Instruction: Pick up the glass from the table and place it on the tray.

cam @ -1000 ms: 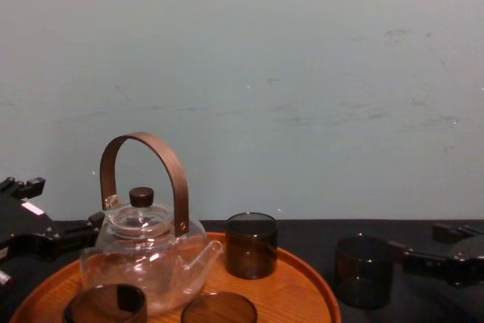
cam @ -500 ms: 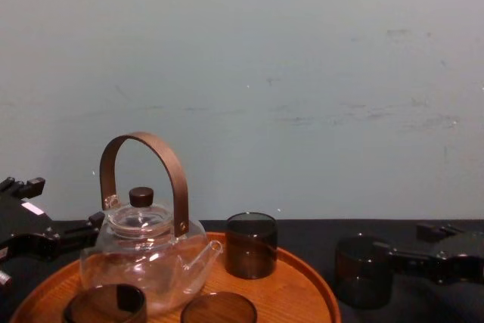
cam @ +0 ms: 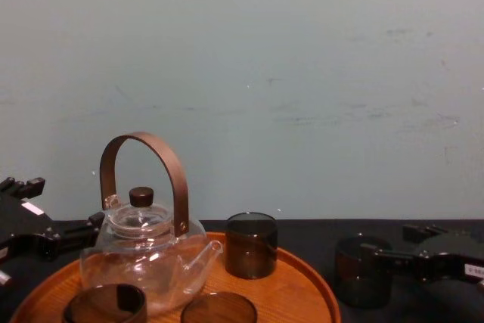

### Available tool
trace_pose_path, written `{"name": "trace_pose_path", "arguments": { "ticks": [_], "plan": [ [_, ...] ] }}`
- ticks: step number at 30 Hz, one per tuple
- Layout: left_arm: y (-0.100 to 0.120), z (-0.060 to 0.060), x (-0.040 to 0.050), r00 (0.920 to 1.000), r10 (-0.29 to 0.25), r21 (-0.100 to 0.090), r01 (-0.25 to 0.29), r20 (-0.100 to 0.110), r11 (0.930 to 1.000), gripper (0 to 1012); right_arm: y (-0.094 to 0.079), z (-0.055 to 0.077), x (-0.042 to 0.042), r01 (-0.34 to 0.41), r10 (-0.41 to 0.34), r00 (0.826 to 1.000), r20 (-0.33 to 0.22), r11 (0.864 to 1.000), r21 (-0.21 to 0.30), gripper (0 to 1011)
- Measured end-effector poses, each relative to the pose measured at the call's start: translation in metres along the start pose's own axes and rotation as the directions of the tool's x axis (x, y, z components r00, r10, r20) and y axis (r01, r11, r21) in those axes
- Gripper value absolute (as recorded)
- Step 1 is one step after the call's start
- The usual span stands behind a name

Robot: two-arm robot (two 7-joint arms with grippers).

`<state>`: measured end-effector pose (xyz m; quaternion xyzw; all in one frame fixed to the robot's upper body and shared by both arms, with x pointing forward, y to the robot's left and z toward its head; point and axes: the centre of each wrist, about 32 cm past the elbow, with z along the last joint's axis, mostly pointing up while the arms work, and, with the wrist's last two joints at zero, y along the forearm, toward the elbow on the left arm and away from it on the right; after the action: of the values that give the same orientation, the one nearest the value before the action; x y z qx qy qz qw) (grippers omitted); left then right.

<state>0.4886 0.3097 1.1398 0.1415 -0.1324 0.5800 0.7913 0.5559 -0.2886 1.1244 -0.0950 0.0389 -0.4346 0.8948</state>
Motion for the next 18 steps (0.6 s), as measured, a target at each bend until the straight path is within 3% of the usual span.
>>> {"name": "trace_pose_path", "arguments": {
  "ticks": [18],
  "plan": [
    [0.0, 0.0, 0.0, 1.0, 0.0, 0.0, 0.0, 0.0, 1.0, 1001, 0.019, -0.003, 0.003, -0.027, 0.028, 0.999, 0.018, 1.0, -0.007, 1002]
  ]
}}
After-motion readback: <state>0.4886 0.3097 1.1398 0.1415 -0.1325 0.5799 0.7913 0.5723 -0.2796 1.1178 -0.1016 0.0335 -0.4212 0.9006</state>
